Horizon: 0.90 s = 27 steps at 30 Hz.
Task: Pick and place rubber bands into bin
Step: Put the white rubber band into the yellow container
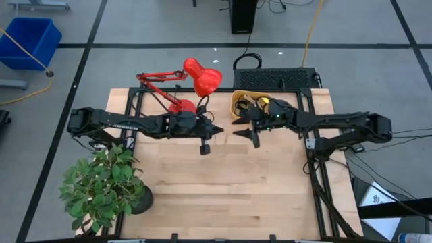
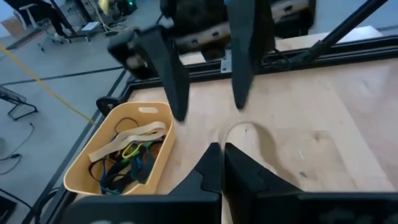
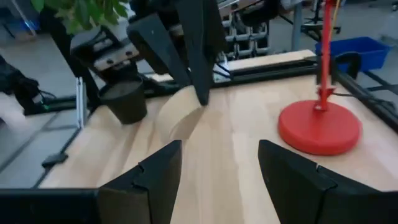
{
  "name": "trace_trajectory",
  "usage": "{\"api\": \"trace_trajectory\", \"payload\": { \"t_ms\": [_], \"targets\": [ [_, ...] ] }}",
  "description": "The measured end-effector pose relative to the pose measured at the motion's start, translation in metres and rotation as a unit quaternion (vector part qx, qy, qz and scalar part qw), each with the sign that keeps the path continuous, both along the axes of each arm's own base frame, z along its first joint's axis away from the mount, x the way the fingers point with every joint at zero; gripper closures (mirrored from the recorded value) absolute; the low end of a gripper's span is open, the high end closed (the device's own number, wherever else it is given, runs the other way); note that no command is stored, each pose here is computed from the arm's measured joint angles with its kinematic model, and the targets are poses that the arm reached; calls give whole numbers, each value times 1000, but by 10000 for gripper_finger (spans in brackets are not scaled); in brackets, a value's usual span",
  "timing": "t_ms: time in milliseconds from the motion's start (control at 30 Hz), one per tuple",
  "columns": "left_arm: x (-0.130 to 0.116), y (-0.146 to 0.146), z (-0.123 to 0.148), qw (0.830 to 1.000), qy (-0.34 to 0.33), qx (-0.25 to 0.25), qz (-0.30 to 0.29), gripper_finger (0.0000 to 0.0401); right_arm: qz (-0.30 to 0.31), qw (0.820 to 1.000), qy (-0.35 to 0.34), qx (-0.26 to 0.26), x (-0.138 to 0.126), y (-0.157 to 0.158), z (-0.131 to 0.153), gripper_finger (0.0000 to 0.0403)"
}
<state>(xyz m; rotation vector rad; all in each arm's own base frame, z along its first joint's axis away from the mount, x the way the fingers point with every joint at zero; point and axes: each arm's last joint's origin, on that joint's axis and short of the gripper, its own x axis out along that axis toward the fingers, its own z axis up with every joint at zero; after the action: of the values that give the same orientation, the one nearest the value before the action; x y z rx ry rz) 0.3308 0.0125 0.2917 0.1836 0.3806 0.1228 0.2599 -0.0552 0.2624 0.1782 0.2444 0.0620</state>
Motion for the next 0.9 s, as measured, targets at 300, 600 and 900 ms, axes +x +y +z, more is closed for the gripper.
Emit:
{"api": "trace_trajectory", "payload": {
  "t_ms": [300, 600, 900],
  "targets": [
    [0, 5, 0, 1000, 2, 19, 7, 395, 65, 997, -24, 45, 28, 18, -18, 197],
    [1, 7, 3, 1000, -13, 20, 8, 394, 34, 998, -32, 35, 40, 21, -28, 212],
    [1, 6, 2, 1000, -11, 16, 5, 394, 17, 998, -51, 27, 40, 20, -24, 257]
  ]
}}
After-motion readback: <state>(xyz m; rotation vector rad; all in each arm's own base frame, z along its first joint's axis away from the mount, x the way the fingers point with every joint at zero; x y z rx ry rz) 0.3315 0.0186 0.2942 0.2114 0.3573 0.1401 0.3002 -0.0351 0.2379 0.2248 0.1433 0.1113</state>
